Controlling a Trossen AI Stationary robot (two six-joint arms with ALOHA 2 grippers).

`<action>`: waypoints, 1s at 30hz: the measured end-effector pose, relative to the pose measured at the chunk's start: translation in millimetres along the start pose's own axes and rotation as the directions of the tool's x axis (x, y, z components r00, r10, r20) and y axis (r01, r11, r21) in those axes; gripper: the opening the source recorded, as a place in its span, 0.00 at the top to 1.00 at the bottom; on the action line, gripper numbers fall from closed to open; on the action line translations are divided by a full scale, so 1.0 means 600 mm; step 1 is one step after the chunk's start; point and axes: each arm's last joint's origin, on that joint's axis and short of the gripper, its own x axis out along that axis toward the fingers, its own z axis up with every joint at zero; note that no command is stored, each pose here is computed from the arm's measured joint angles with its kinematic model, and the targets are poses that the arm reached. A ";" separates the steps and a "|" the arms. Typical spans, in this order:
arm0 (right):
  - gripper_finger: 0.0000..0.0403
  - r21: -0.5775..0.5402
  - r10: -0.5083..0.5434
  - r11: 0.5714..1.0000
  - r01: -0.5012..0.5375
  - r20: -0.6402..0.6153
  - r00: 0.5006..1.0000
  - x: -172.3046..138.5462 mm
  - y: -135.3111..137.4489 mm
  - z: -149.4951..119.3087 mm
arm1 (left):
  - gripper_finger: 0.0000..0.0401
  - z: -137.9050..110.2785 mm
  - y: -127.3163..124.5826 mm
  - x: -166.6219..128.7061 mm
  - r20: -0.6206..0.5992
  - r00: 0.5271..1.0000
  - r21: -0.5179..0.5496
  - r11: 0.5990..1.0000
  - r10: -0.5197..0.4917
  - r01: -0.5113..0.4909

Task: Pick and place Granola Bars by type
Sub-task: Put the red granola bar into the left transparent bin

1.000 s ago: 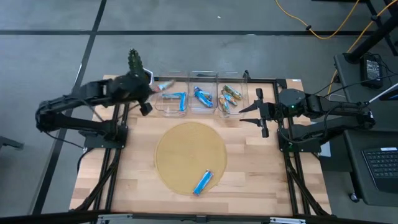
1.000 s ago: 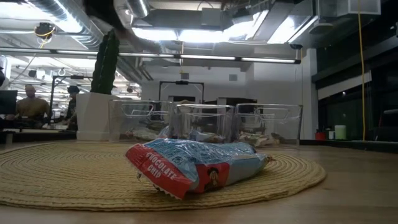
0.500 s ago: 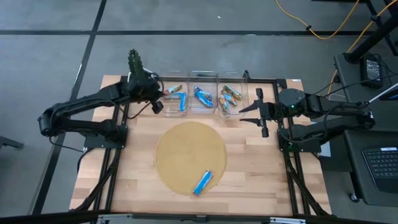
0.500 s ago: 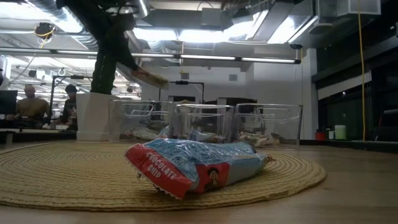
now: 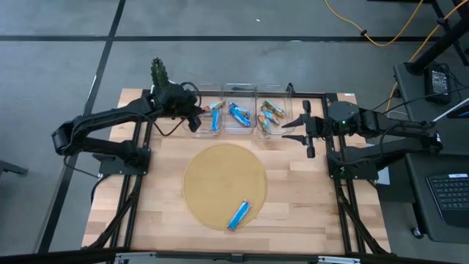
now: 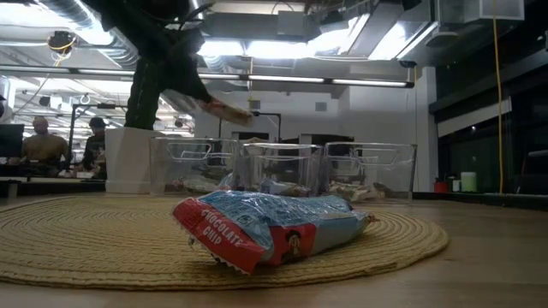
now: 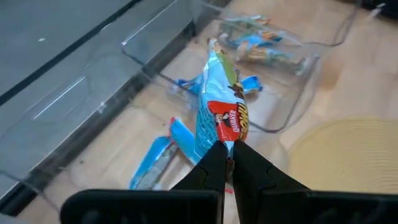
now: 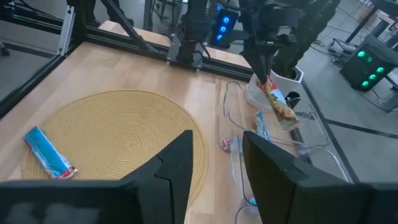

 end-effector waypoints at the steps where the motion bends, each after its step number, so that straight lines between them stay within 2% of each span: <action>1: 0.65 0.001 -0.003 1.000 0.003 -0.001 1.000 0.000 -0.001 0.000 | 0.99 -0.001 0.001 0.002 -0.006 1.000 0.000 1.000 0.010 -0.010; 9: 0.65 0.011 -0.039 0.999 0.040 -0.012 0.999 0.000 -0.012 -0.004 | 0.99 -0.002 0.007 0.009 -0.013 0.996 0.002 0.996 0.093 -0.093; 20: 0.65 0.030 -0.090 0.995 0.091 -0.027 0.996 -0.002 -0.028 -0.008 | 0.99 -0.004 0.010 0.009 -0.026 0.989 -0.005 0.989 0.145 -0.145; 25: 0.65 0.035 -0.102 0.994 0.103 -0.030 0.994 -0.002 -0.032 -0.010 | 0.99 -0.019 0.018 0.009 -0.116 0.975 -0.003 0.981 0.191 -0.192; 30: 0.65 0.041 -0.108 0.993 0.110 -0.044 0.993 0.003 -0.036 -0.012 | 0.99 -0.041 0.021 0.018 -0.177 0.967 0.010 0.982 0.186 -0.187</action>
